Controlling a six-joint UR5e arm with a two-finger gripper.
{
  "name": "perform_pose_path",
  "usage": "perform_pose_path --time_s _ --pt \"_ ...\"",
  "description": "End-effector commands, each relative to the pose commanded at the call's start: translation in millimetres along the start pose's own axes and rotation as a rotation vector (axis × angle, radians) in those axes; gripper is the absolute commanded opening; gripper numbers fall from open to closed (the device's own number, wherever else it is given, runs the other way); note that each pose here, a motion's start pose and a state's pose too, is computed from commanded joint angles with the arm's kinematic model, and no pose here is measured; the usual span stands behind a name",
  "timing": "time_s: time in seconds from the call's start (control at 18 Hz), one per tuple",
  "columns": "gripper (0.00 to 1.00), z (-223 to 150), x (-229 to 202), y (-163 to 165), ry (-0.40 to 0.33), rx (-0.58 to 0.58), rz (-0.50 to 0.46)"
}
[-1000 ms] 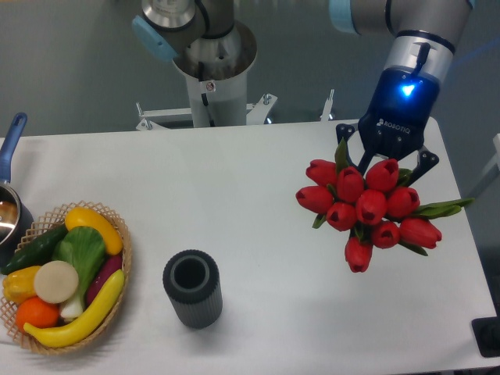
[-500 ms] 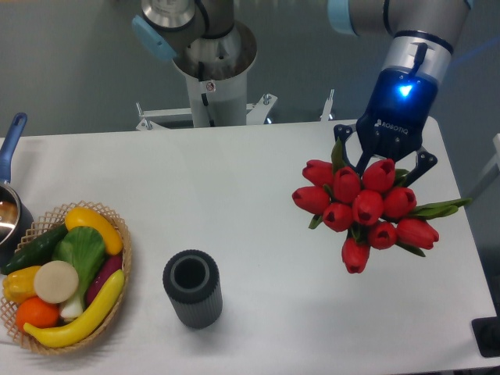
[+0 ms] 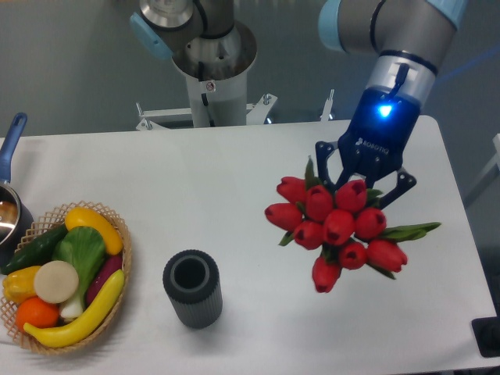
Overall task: Insert the flowers into the vase
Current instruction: 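Carry the tulip bunch toward the black vase, stems down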
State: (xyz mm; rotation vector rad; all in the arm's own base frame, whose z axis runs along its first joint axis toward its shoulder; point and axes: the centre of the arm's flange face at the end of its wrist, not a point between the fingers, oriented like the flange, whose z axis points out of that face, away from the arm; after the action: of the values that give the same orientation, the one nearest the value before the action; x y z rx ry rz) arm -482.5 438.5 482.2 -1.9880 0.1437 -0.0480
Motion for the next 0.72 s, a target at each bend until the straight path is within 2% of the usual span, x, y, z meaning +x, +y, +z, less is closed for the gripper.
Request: perform_pose_path --time_s 0.28,0.5,0.61,0.72 --pt "0.32 21 17 -12 0.075 0.077 0.036" --pt "0.32 24 31 -23 0.193 0.232 0.032" --pt "0.32 37 46 -22 0.253 0.278 0.032" --pt "0.32 52 62 -14 0.29 0.309 0.091"
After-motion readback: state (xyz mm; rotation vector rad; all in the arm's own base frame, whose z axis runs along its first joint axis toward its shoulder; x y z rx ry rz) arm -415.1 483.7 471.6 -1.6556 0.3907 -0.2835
